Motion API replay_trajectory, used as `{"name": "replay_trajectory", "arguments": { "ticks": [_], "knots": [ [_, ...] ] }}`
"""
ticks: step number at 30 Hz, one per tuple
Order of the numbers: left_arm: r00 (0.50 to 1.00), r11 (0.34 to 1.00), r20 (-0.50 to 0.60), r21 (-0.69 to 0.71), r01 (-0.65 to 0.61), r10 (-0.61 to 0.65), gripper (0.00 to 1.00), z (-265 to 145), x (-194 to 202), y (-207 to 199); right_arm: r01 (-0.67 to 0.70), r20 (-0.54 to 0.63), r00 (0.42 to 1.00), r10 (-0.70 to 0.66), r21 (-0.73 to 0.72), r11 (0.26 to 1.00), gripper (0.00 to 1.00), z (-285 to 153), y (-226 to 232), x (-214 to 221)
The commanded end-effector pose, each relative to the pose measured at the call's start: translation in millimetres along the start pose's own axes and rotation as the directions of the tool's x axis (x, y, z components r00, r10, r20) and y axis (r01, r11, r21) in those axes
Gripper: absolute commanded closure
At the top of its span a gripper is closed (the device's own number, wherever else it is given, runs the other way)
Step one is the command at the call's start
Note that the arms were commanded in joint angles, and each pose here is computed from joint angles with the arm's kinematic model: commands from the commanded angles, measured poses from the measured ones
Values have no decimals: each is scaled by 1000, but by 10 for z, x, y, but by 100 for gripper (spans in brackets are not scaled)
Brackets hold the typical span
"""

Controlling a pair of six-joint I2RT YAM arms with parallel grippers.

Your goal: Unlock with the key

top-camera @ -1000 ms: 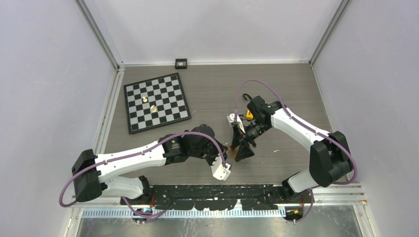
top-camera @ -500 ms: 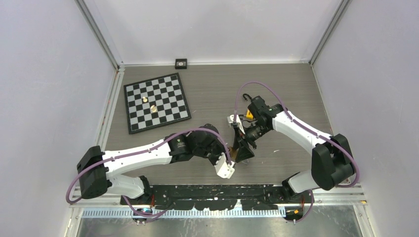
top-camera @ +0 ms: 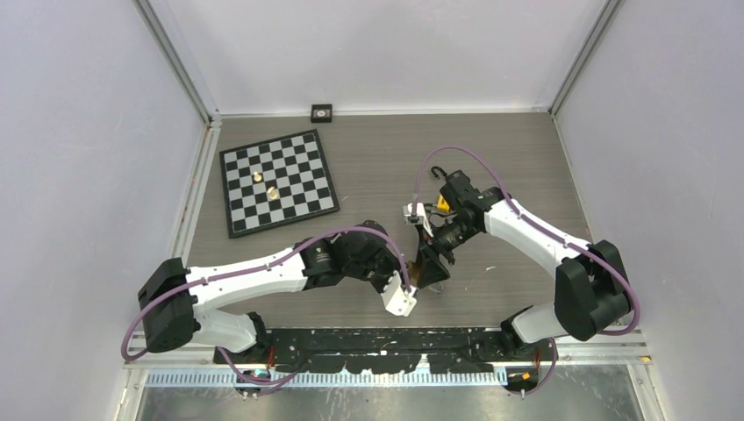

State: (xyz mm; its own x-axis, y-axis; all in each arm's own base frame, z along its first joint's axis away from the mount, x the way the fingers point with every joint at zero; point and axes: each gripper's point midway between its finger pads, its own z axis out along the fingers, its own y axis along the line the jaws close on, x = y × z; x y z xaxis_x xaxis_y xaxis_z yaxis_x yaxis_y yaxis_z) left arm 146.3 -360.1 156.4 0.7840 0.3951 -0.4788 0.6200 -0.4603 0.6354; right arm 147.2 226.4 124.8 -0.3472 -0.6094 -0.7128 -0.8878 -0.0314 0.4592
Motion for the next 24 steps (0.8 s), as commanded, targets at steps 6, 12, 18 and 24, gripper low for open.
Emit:
{"name": "replay_trajectory", "arguments": {
  "ticks": [6,12,18,24],
  "knots": [
    [984,990,170,122,-69,47,100,0,-307,-369,128,263,959,-110,-52,990,99,-76,74,-748],
    [984,990,174,122,-66,44,100,18,-305,-378,101,260,962,-78,-75,992,99,-49,55,-728],
    [986,996,165,83,-45,31,100,27,-263,-368,117,232,966,-112,-8,993,100,-70,-1,-709],
    [986,997,164,81,20,-33,100,42,-287,-313,136,222,965,-140,34,990,100,-100,-7,-705]
  ]
}}
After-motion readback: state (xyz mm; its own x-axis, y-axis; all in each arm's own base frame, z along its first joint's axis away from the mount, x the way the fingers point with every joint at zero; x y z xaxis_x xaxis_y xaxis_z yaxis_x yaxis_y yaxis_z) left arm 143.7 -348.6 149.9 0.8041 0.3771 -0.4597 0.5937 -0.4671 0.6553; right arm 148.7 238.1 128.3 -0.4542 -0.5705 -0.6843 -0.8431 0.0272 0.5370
